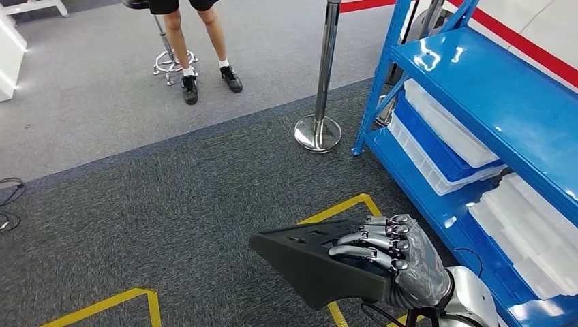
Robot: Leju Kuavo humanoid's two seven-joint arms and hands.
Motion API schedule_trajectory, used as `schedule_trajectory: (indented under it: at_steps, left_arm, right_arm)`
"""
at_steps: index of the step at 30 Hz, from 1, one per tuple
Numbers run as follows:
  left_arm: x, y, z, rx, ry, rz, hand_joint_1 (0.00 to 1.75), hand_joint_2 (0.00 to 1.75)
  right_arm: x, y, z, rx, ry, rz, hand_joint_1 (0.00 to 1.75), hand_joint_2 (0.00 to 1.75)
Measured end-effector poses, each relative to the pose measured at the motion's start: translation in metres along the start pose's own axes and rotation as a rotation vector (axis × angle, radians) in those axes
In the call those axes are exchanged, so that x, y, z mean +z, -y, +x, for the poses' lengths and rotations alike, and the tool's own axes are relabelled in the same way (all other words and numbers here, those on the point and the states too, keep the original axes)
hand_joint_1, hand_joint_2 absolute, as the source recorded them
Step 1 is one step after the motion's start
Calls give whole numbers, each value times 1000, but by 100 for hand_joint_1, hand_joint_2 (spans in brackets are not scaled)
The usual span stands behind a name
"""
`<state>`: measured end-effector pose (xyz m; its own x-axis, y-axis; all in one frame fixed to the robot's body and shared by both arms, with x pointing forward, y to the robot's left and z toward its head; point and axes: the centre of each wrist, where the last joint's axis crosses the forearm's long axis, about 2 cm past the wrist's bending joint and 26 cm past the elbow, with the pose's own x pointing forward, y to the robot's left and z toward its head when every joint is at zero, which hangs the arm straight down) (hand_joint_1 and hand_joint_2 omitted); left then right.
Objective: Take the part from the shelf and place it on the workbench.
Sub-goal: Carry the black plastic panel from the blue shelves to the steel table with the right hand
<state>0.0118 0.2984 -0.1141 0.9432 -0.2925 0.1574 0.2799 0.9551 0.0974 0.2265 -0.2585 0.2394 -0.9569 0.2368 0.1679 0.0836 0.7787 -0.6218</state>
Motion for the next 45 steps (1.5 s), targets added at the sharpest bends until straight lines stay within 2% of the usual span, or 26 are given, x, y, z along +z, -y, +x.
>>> schedule_trajectory:
  at_steps: [13,19,24,29,36,45]
  left_arm:
    - [0,-3,-1,-20,-9,3,0,175]
    - [0,-2,-2,-28,-52,-17,0,175]
    - [1,-1,-10,-17,-89,-29,0,175]
    - [1,-1,-8,7,-98,-18,0,175]
    - [2,-4,-15,32,-121,2,0,175]
    - [2,-5,-17,33,-131,9,0,175]
  right_arm:
    - [2,-1,-1,-13,-21,4,175,175]
    - [8,-6,-5,-51,-67,30,175,175]
    - [13,-10,-9,-67,-127,47,175,175]
    - [21,-14,-11,-97,-229,98,175,175]
    - [34,-16,-15,-71,-341,151,175,175]
    - [41,-15,-18,-55,-384,168,175,175]
